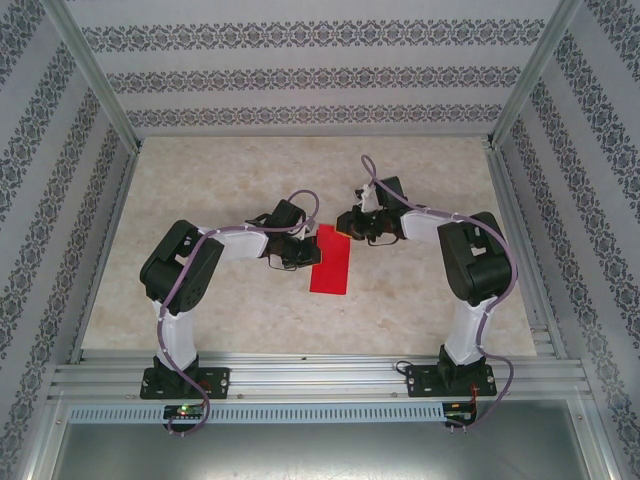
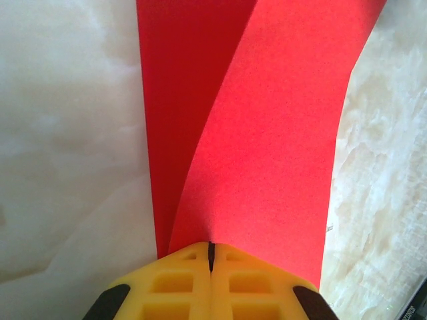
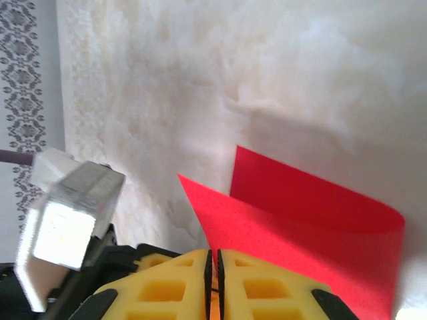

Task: Fold a paper plane with a square sheet of paper (pick it up from the middle)
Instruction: Fold the square sheet of paper in half at the center of the table.

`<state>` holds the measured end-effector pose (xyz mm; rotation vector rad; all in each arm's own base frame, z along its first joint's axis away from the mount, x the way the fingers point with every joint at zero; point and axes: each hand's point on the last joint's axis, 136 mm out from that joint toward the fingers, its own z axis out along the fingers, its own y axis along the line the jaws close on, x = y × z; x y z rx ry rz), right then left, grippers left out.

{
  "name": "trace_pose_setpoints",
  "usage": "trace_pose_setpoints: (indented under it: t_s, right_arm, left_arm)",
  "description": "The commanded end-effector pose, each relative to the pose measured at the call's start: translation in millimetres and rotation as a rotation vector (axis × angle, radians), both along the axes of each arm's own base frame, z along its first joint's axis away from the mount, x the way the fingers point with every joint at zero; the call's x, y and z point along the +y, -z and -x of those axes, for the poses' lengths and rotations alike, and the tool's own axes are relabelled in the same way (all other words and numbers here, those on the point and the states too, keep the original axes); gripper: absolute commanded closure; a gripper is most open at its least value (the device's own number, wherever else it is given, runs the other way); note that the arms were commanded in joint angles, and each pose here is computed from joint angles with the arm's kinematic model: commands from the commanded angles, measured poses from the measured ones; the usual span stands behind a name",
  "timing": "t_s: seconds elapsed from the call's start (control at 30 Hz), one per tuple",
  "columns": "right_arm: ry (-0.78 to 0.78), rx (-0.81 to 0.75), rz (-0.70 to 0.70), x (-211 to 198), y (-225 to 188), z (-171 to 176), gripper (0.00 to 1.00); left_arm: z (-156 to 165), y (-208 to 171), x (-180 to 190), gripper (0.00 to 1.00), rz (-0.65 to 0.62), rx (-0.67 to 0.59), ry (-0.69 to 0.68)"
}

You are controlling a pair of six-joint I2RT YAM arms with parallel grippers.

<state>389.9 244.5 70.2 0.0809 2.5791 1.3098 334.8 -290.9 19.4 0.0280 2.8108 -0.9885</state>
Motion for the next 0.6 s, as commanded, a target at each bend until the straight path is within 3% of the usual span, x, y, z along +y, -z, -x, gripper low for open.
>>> trace_pose_setpoints:
  t_s: [0.0,0.37,0.57]
  right_arm:
    - [-0.021,0.026,0.006,-1,13,2,0.87]
    - [0.007,0.124,0.111,-15,68,12,0.87]
    - [0.003,0.033,0.027,-8,10,-3,0.87]
  left_arm:
    - [38,34,24,1.0,-0.14,0.128,0.024]
    - [42,35,26,1.0,-0.146,0.133,0.039]
    - [44,36,28,1.0,-0.154,0.135,0.041]
